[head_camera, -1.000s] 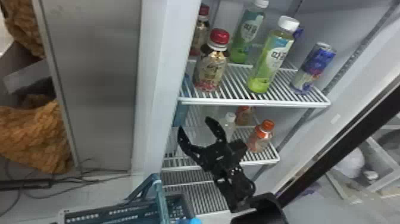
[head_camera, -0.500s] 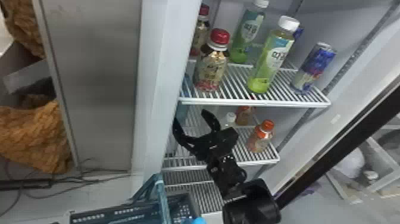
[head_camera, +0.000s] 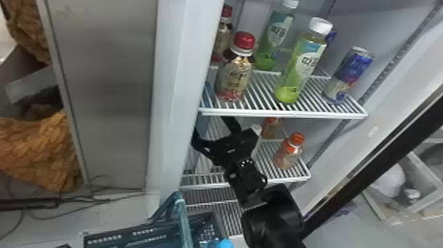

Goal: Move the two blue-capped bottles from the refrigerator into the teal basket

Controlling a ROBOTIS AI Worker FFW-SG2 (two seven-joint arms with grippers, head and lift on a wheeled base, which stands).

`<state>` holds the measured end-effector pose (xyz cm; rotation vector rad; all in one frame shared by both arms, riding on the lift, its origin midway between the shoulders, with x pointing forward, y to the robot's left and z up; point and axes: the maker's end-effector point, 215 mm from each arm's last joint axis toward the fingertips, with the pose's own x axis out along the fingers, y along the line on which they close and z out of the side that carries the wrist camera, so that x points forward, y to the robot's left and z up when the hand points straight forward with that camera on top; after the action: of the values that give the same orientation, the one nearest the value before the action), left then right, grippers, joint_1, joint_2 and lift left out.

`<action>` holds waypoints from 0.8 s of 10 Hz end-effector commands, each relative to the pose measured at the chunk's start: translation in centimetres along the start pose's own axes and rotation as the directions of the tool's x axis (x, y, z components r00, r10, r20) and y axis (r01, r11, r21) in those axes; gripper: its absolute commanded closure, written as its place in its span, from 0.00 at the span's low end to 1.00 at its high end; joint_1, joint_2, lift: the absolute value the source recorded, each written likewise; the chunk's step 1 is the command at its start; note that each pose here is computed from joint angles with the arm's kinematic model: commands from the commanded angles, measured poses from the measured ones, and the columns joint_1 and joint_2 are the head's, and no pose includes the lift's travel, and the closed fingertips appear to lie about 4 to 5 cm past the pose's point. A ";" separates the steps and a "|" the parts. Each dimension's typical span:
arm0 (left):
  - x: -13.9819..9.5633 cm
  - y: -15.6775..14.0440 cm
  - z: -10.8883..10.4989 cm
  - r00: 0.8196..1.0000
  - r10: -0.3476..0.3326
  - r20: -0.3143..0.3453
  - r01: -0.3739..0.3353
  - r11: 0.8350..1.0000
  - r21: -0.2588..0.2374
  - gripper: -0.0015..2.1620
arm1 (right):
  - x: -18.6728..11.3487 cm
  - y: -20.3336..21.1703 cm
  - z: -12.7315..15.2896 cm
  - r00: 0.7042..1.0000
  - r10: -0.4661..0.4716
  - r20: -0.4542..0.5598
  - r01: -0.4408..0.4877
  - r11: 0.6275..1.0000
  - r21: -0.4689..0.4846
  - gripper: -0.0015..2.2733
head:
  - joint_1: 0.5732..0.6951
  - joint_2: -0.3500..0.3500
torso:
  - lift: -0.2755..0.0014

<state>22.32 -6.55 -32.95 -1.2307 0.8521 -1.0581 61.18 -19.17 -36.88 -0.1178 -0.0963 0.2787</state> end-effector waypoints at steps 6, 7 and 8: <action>0.2 0.1 -0.1 1.000 -0.001 -0.007 0.001 1.000 -0.004 0.54 | 3.0 0.1 0.6 1.000 -0.003 -0.025 0.002 1.000 -0.019 0.03 | 1.00 0.04 | 0.41; 0.3 0.2 -0.1 1.000 -0.002 -0.008 0.002 1.000 -0.004 0.54 | 3.7 0.0 1.0 1.000 -0.003 -0.026 0.002 1.000 -0.021 0.03 | 1.00 0.04 | 0.41; 0.3 0.2 -0.1 1.000 -0.002 -0.008 0.002 1.000 -0.004 0.54 | 4.3 0.1 1.5 1.000 0.004 -0.023 -0.005 1.000 -0.027 0.03 | 1.00 0.05 | 0.41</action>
<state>22.31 -6.86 -33.12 -1.2313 0.8599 -1.0635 64.80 -17.87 -35.42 -0.1443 -0.0759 0.2765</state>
